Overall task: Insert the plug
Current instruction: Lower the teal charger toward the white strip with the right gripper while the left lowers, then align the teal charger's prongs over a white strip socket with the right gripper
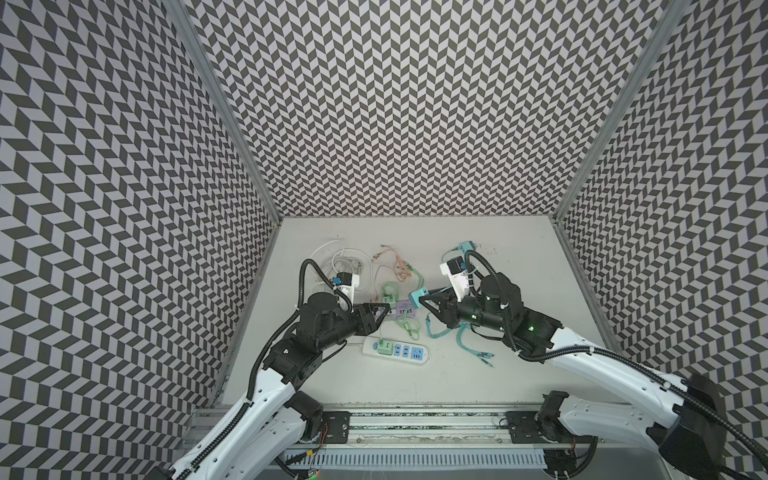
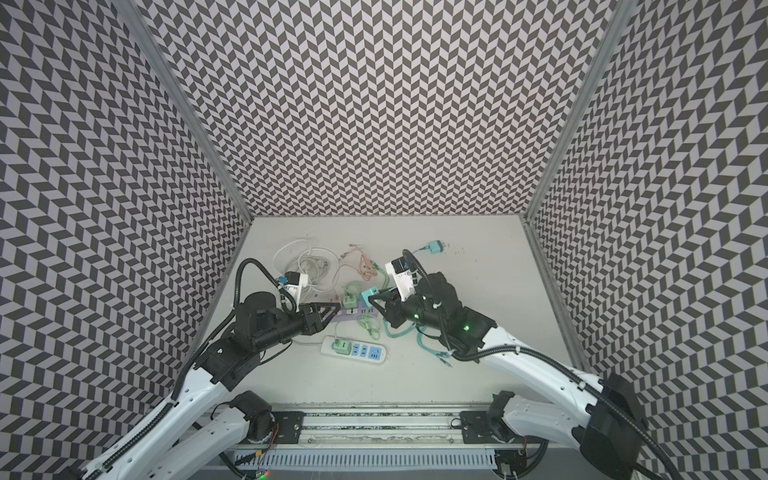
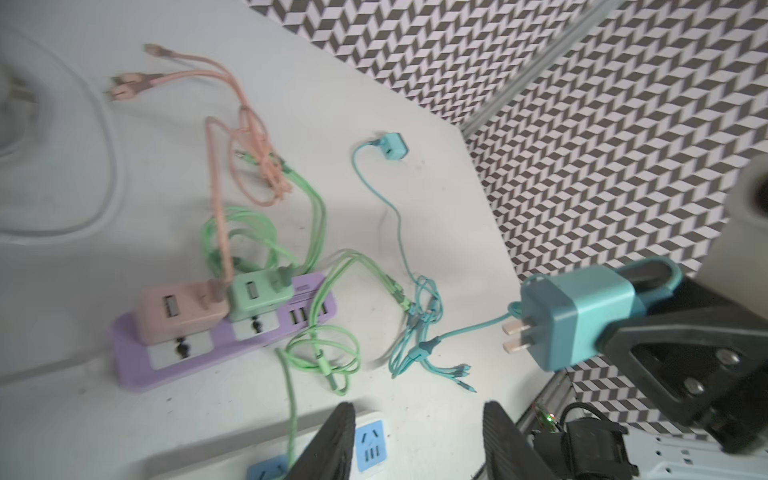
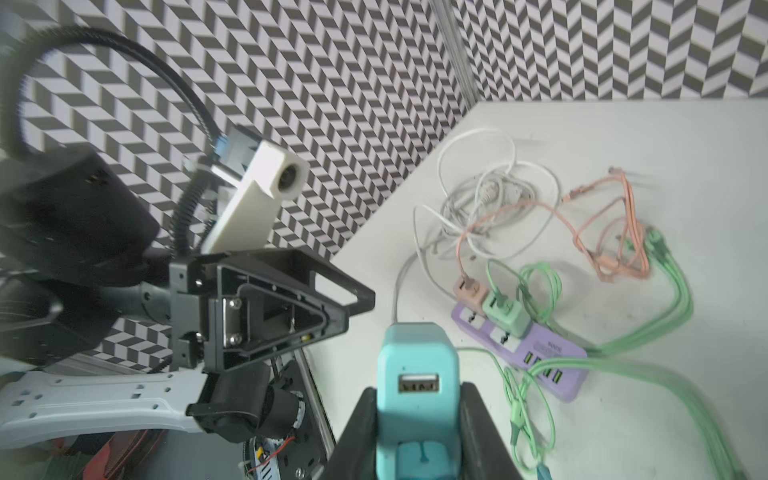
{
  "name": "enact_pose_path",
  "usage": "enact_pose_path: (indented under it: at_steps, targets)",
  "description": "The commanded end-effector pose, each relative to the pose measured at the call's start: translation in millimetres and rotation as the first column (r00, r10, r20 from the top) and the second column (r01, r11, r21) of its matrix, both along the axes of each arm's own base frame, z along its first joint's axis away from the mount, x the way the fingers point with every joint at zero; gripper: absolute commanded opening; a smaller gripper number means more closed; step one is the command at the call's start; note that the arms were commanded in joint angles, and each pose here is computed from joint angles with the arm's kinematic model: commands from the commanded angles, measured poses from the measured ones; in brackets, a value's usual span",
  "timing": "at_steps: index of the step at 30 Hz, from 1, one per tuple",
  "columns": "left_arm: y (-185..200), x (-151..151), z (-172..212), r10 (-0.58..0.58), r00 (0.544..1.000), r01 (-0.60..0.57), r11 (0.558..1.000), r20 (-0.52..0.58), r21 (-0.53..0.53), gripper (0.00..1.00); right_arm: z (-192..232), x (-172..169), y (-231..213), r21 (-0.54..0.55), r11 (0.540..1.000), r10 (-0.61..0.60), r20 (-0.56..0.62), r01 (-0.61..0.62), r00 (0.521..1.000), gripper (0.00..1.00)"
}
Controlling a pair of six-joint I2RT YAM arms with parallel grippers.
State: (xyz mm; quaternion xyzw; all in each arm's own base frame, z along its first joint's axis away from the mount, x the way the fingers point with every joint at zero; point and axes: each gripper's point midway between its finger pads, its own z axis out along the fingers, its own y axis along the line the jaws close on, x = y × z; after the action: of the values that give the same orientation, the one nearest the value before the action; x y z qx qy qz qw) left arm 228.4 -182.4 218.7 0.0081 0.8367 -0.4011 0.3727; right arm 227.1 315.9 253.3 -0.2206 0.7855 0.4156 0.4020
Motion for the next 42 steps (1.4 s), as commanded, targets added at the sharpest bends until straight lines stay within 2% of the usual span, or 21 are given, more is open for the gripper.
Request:
enact_pose_path:
  at_steps: [1, 5, 8, 14, 22, 36, 42]
  targets:
    - [29.7, 6.3, -31.6, 0.134, 0.986, -0.120, 0.983, -0.097, 0.137, 0.51, -13.0, 6.3, -5.2, -0.067, 0.989, -0.135, -0.046, 0.132, 0.990, 0.07]
    - [48.0, 11.4, -59.9, 0.220, 0.964, -0.183, 0.955, -0.148, 0.234, 0.48, -43.6, 3.7, -5.7, -0.176, 0.962, -0.228, -0.115, 0.206, 0.967, 0.04]
    - [50.0, 12.6, -67.0, 0.247, 0.956, -0.208, 0.952, -0.161, 0.227, 0.48, -58.7, -2.8, -2.8, -0.226, 0.942, -0.284, -0.144, 0.247, 0.948, 0.04]
    - [55.5, 9.5, -90.8, 0.299, 0.932, -0.255, 0.942, -0.205, 0.217, 0.48, -77.7, -18.6, 12.2, -0.268, 0.929, -0.309, -0.176, 0.256, 0.935, 0.04]
    - [54.0, 6.4, -106.8, 0.302, 0.924, -0.256, 0.945, -0.235, 0.205, 0.46, -94.2, -31.4, 29.4, -0.315, 0.919, -0.308, -0.202, 0.236, 0.930, 0.04]
    - [55.2, 3.6, -140.9, 0.329, 0.899, -0.257, 0.931, -0.290, 0.260, 0.44, -124.2, -39.5, 20.6, -0.352, 0.871, -0.439, -0.245, 0.343, 0.864, 0.04]
    - [55.2, -0.8, -147.7, 0.335, 0.896, -0.259, 0.927, -0.291, 0.270, 0.44, -137.2, -35.7, 13.3, -0.386, 0.824, -0.528, -0.258, 0.414, 0.809, 0.03]
